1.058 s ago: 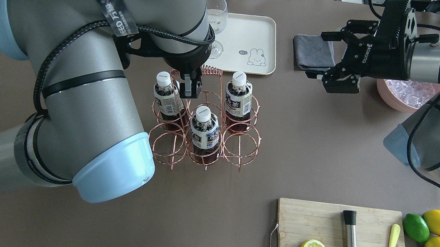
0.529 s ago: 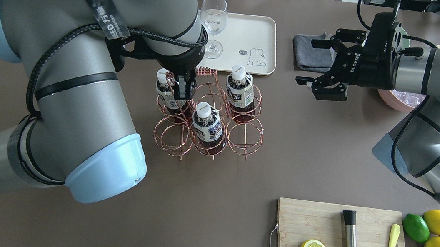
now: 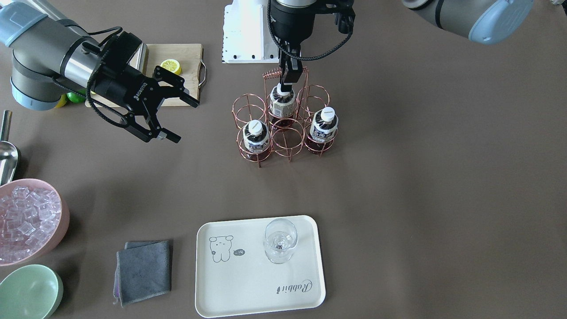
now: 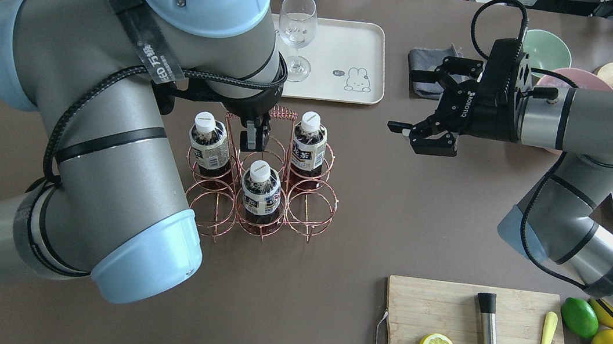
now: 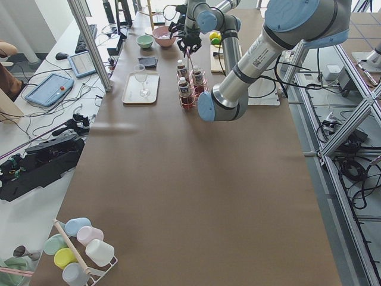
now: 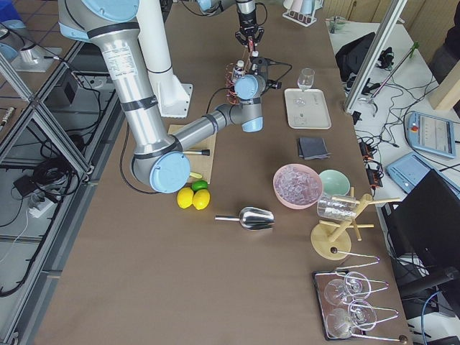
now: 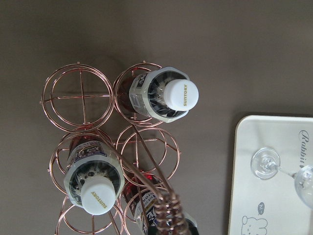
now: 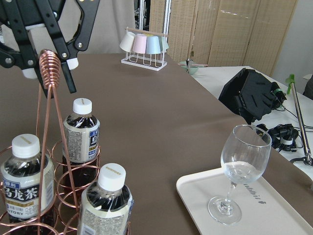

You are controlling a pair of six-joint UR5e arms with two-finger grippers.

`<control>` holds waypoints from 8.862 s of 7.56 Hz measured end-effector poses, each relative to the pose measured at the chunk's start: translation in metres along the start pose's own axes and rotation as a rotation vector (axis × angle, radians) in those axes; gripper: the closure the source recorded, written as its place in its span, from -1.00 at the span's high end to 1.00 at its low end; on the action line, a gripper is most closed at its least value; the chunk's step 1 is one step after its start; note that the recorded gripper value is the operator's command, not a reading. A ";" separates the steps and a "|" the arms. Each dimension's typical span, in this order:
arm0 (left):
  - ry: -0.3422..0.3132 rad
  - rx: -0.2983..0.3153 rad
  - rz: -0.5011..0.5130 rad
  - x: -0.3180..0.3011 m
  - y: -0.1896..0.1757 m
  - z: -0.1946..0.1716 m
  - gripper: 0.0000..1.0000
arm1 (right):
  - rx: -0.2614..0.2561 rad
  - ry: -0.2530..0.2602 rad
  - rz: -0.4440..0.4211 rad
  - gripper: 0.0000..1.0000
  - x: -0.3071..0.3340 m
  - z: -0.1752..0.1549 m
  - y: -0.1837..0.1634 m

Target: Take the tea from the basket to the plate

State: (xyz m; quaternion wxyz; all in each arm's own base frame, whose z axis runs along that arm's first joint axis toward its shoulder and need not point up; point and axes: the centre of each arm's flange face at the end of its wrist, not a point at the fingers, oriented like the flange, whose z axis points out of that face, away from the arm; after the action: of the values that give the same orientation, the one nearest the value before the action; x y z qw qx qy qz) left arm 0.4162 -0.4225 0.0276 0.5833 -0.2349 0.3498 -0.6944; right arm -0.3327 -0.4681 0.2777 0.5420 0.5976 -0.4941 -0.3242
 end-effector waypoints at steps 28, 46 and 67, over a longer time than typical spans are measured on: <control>-0.013 -0.008 0.010 -0.018 -0.020 0.000 -1.00 | 0.126 -0.047 0.301 -1.00 -0.023 0.042 -0.099; -0.041 0.174 0.184 0.217 -0.355 -0.033 -1.00 | 0.092 0.287 0.179 -1.00 0.118 0.146 0.016; 0.207 0.264 0.183 0.378 -0.615 0.021 0.95 | -0.659 0.294 0.876 1.00 0.237 -0.204 0.090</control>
State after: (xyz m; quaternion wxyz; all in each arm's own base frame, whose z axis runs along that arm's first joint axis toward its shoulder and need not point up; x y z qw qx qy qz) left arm -0.0440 -0.7492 0.4777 0.6307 -0.0509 0.3334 -0.6988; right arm -0.0950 -0.6177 0.4413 0.8467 0.1750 -0.4879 -0.1197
